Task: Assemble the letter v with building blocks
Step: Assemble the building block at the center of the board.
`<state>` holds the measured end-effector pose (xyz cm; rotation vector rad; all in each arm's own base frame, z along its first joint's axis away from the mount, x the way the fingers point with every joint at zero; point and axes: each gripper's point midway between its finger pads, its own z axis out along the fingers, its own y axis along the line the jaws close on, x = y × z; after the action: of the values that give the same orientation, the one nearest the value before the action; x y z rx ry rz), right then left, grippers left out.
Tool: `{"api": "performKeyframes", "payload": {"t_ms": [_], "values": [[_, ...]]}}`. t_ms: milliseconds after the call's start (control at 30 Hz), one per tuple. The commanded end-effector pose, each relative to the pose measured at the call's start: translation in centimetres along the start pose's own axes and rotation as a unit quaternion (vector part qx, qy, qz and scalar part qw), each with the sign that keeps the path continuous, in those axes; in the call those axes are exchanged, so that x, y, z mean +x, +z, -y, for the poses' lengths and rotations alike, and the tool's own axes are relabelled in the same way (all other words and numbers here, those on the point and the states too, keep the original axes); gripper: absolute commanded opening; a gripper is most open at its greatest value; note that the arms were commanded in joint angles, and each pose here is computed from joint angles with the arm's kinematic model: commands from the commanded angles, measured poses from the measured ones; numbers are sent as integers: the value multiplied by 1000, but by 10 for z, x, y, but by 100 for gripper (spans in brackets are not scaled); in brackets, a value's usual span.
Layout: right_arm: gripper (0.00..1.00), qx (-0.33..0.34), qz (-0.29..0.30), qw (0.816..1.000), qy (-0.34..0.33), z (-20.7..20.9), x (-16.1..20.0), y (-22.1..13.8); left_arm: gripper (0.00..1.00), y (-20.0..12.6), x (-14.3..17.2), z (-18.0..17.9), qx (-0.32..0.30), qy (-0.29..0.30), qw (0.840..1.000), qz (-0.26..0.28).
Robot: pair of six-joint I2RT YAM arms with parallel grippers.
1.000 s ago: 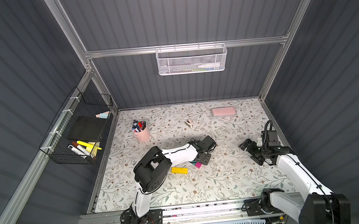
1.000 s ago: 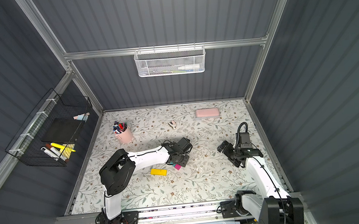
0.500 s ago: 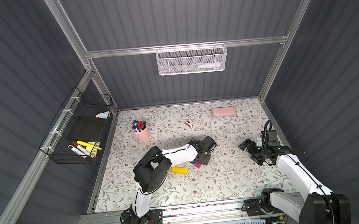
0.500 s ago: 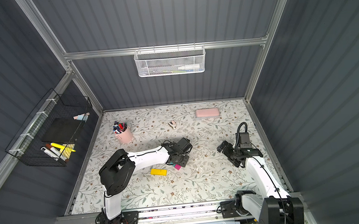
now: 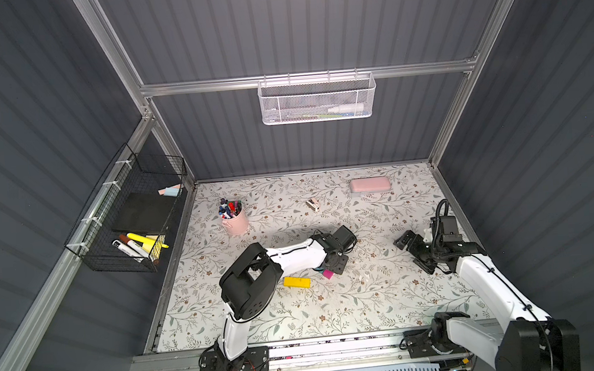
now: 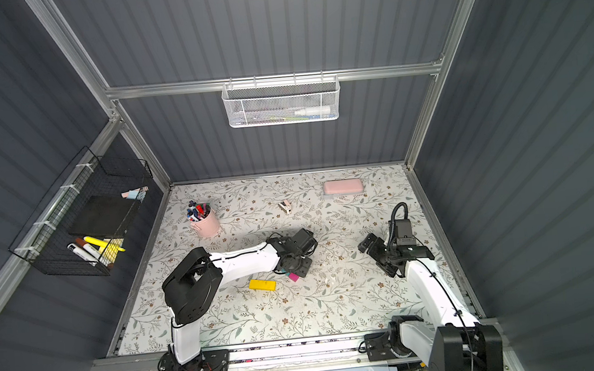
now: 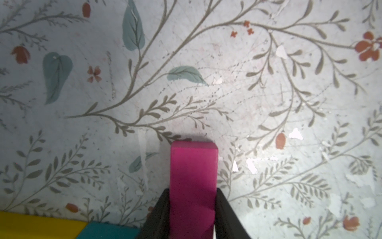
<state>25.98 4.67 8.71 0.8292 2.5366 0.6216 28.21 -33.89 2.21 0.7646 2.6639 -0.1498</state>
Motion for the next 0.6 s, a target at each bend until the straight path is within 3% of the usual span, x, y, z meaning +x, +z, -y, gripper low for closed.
{"api": "performKeyframes", "payload": {"t_ms": [0, 567], "values": [[99, 1, -9, 1000, 4, 1, 4, 2, 36, 8, 40, -17, -29, 6, 997, -64], [99, 1, -10, 1000, 1, -2, 4, 3, 36, 7, 38, -17, -31, 7, 998, -62]]}}
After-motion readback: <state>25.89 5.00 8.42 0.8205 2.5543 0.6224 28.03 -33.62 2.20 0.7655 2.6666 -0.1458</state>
